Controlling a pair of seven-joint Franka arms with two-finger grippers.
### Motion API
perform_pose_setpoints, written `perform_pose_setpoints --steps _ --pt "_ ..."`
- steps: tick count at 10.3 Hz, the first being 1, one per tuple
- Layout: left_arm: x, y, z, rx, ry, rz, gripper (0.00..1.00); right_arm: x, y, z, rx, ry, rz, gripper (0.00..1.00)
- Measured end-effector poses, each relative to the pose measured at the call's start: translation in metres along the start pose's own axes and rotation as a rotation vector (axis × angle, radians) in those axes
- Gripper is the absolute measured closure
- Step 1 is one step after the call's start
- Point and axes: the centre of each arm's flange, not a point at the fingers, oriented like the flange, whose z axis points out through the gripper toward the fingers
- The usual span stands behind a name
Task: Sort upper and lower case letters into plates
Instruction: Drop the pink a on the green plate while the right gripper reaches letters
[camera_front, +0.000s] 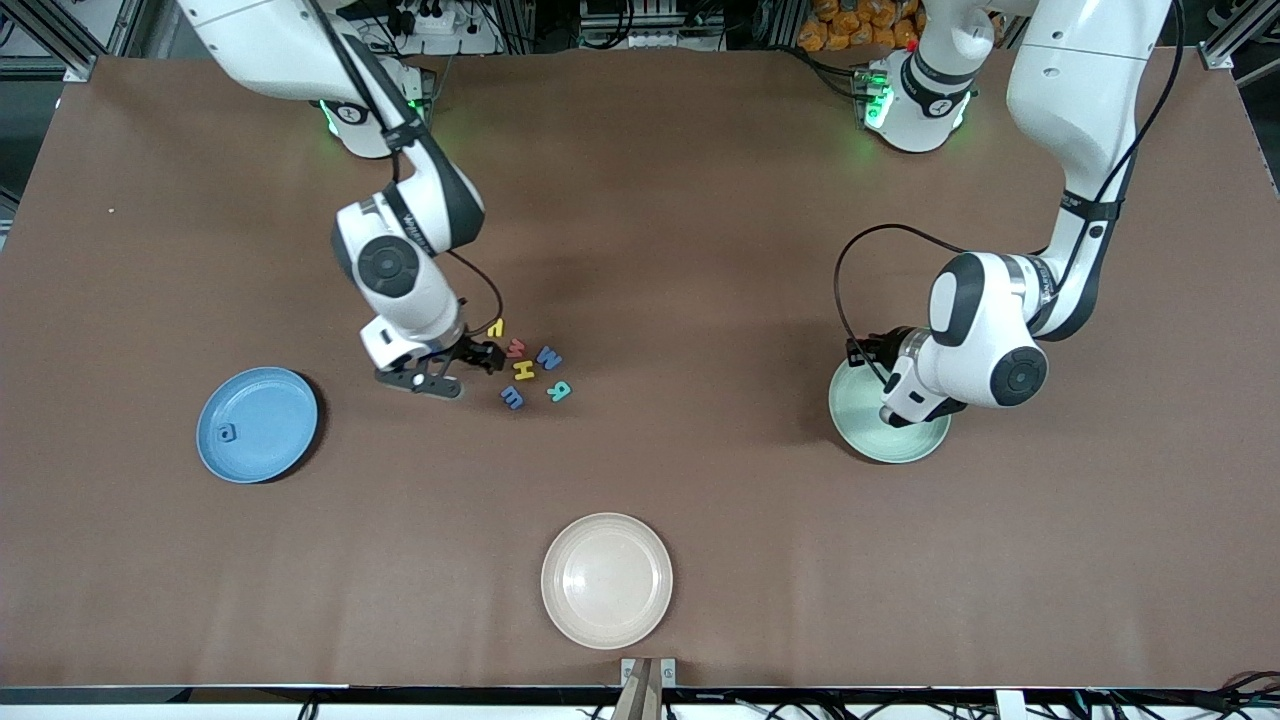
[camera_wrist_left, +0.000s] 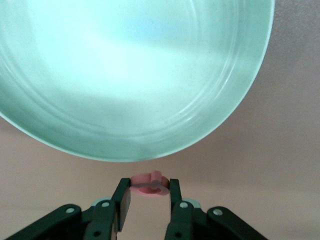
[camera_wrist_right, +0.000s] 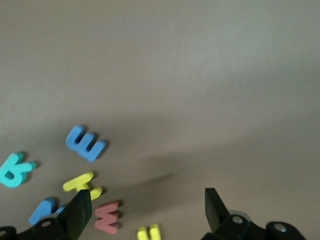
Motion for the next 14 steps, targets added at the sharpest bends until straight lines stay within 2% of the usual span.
perform_pose_setpoints --steps 3,6,10,11,14 --pt "0.012 -0.005 -0.025 0.053 0.083 0.151 0.64 -0.037 -0.036 0.022 0.006 0.001 0.000 0.00" --pt "0.025 -0.004 -0.035 0.049 0.188 0.201 0.64 -0.040 -0.038 0.040 0.001 -0.005 -0.004 0.00" --pt "0.029 -0.003 -0.033 0.047 0.214 0.205 0.10 -0.041 -0.035 0.050 -0.010 -0.014 -0.003 0.00" --pt "0.030 -0.001 -0.035 0.045 0.225 0.207 0.00 -0.041 -0.036 0.050 -0.007 -0.012 -0.004 0.00" --pt "0.032 0.015 -0.049 0.038 0.277 0.234 0.00 -0.040 -0.038 0.050 0.011 0.002 -0.005 0.00"
